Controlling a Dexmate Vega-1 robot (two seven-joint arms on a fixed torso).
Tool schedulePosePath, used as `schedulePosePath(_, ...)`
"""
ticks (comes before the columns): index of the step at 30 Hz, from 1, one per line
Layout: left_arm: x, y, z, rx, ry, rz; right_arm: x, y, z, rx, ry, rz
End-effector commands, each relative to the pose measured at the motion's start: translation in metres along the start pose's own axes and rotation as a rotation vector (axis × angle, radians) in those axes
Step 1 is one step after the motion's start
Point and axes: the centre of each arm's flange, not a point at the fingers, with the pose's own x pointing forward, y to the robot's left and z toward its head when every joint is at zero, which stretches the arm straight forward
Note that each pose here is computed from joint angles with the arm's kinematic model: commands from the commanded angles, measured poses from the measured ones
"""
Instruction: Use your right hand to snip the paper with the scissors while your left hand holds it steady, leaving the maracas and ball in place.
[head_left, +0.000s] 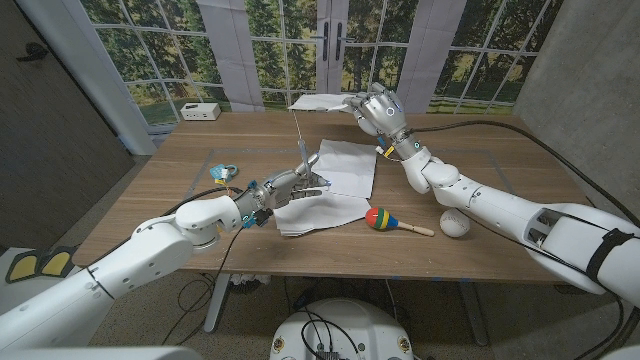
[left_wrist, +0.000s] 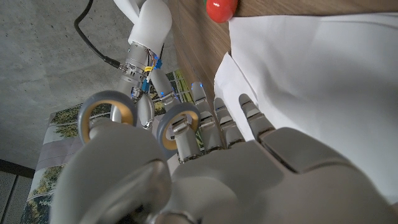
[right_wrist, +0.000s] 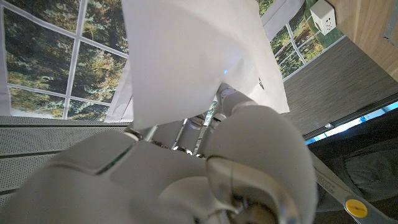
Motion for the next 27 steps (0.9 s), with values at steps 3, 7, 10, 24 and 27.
schedulePosePath(3, 0.001, 0.003, 0.003, -0.008, 0.017, -0.018, -0.01, -0.007, -0.011, -0.032, -0.046, -0.019)
schedulePosePath(7, 0.005, 0.002, 0.003, -0.014, 0.018, -0.03, -0.013, -0.01, -0.01, -0.03, -0.053, -0.023)
schedulePosePath(10, 0.008, 0.0, 0.003, -0.02, 0.016, -0.039, -0.016, -0.01, -0.01, -0.028, -0.059, -0.018)
schedulePosePath(24, 0.019, 0.001, 0.012, 0.057, 0.043, -0.083, -0.021, -0.021, -0.007, -0.023, -0.056, -0.034)
schedulePosePath(27, 0.019, 0.0, 0.011, 0.045, 0.054, -0.098, -0.021, -0.02, -0.005, -0.021, -0.051, -0.036)
